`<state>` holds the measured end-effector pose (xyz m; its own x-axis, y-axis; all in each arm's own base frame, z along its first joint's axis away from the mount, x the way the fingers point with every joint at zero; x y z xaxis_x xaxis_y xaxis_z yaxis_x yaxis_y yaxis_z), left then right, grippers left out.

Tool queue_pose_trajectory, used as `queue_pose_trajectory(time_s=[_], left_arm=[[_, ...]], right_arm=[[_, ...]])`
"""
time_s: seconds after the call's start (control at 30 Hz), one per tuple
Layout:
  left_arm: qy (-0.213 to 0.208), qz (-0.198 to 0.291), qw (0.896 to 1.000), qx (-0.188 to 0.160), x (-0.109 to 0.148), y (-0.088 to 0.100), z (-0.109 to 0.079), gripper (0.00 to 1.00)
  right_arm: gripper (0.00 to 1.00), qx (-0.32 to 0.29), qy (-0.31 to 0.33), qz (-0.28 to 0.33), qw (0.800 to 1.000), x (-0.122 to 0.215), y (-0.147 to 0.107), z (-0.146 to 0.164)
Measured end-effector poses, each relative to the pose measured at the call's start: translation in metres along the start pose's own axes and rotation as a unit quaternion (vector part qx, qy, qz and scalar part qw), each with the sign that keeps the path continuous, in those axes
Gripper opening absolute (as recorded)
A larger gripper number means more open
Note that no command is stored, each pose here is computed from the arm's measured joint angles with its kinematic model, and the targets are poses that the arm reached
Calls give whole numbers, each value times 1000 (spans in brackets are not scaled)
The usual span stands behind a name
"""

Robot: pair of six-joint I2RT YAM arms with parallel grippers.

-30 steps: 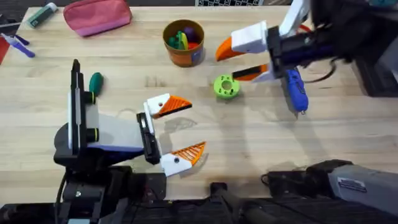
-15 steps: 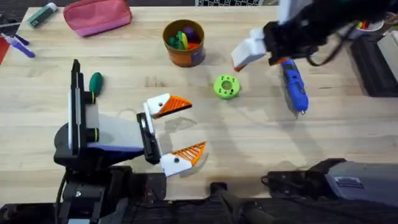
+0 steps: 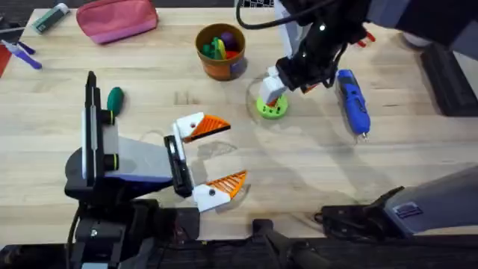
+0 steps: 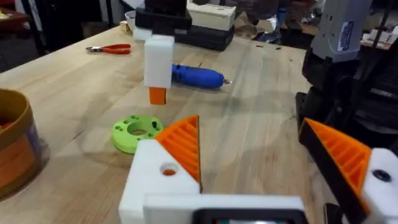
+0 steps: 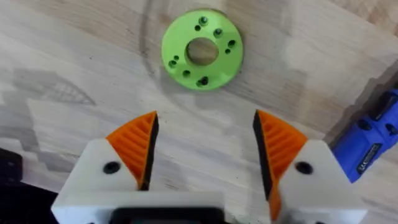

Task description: Pick up the gripper from the table and insert it into the empty holder that is missing its gripper. Then pick up a screw, insert it into the mounting hole, and use the screwdriver to tighten it. Finally, clean up the table by picking up the vegetable and placing it into the bucket.

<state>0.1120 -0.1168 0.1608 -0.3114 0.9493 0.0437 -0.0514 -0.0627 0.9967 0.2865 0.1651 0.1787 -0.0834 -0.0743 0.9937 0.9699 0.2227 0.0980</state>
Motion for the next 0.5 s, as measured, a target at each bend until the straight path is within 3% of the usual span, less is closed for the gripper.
queue_pose_trajectory(time_s=[0.23,0.5], left_arm=[[0,0,1000,0,0,0,0,987],[0,0,1000,0,0,0,0,986]], right_arm=[[789,-9,3,-16,1000,-7,9,2],[727,-18,-2,1,1000,-32,-2,-2]])
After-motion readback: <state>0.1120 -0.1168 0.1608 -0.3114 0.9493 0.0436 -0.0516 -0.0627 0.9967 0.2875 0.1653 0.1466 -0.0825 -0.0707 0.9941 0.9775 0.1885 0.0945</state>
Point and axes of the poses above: each hand's point on the last joint's axis, 136 mm out from that joint toward the fingers, its own x axis back along the fingers, its own z axis along the line the jaws close on, y = z × x, the point moved 5 cm from there along x, back along the fingers, and after that the axes turned 9 degrees about -x, right-handed, at the moved point
